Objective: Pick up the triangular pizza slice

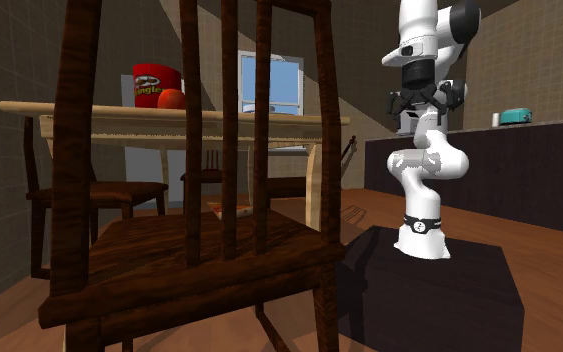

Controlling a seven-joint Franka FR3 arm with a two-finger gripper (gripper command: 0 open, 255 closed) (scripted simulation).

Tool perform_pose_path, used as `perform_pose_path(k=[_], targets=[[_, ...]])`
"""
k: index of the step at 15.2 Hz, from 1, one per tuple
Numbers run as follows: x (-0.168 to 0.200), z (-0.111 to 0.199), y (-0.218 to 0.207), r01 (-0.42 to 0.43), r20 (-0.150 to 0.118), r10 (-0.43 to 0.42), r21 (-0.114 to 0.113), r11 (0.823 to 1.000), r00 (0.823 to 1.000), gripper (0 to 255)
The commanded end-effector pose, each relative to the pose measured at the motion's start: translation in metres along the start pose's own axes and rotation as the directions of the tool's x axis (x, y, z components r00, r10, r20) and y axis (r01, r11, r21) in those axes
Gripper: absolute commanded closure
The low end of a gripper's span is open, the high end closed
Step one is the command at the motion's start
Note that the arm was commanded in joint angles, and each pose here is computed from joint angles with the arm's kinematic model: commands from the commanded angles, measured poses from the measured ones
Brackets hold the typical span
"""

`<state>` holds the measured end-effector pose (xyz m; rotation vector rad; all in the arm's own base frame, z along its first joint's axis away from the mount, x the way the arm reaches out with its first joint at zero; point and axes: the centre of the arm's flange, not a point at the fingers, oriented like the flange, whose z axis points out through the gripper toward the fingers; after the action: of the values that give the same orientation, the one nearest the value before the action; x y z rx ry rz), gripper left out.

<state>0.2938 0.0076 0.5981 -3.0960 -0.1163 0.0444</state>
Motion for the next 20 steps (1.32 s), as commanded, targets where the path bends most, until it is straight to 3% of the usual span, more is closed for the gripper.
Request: perform_pose_path(k=[1,20], targets=[[0.0,0.0,0.0,0.0,0.0,0.0,0.0,1.0,1.0,0],[0.098,0.093,0.193,0.033,-0.063,-0.038,-0.09,0.995,0.997,0]])
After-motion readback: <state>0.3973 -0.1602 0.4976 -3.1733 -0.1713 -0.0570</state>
